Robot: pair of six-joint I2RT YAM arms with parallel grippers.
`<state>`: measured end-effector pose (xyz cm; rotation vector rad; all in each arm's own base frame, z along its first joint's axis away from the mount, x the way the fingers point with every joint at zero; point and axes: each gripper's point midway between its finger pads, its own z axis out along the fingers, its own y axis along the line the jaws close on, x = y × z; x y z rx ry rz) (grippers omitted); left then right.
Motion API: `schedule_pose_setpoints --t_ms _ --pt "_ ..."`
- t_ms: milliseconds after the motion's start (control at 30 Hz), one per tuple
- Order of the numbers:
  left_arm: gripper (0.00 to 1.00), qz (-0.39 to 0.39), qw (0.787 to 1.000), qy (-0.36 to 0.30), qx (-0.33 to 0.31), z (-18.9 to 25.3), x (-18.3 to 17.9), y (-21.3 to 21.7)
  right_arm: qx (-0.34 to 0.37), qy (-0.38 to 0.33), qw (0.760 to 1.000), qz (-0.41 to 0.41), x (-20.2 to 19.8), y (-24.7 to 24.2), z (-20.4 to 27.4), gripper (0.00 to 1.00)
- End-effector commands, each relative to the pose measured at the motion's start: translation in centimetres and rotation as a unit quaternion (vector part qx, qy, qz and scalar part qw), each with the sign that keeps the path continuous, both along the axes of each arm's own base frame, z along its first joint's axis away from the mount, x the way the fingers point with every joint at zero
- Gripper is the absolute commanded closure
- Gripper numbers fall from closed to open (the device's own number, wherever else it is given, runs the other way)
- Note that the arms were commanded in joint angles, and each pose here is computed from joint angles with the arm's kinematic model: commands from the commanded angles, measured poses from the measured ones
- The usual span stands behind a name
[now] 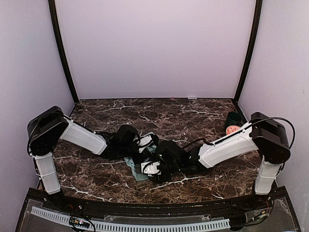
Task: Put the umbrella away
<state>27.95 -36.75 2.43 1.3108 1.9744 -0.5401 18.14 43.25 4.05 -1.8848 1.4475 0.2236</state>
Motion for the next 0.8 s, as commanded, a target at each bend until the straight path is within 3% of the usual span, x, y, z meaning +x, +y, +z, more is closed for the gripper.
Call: schedule_pose_setpoints --t_ms 0,167,200,267,367,467,600,767 --pt "1.0 -0.032 0.992 0.092 0.081 -5.0 -4.1 3.2 -0.061 -0.007 0.997 -0.042 1.1 -2.2 -3.2 0.37" --pt "1.0 -0.043 0.993 0.084 0.068 -2.7 -3.7 2.6 -0.081 0.019 0.996 -0.043 0.5 -2.5 -3.6 0.7" --pt "0.96 -0.04 0.994 0.08 0.059 -1.8 -3.4 2.4 -0.081 0.027 0.996 -0.039 0.1 -2.4 -3.5 0.74" --pt "0.73 -0.027 0.997 0.063 0.035 0.8 -2.5 2.0 -0.079 0.043 0.995 -0.031 -0.5 -2.4 -3.3 0.8" --pt "0.4 0.031 0.999 0.024 0.015 4.6 0.1 2.5 -0.08 0.072 0.994 -0.033 -1.3 -2.5 -2.8 0.84" --pt "0.27 0.091 0.996 0.002 -0.007 8.0 2.1 3.9 -0.08 0.112 0.99 -0.042 -2.2 -2.5 -2.4 0.86" --pt "0.22 0.172 0.984 0.038 -0.025 8.8 3.7 6.8 -0.079 0.16 0.982 -0.053 -3.2 -2.6 -1.9 0.87" --pt "0.2 0.187 0.974 0.129 0.016 2.8 2.6 7.8 -0.065 0.201 0.976 -0.044 -4.4 -2.3 -1.3 0.87"
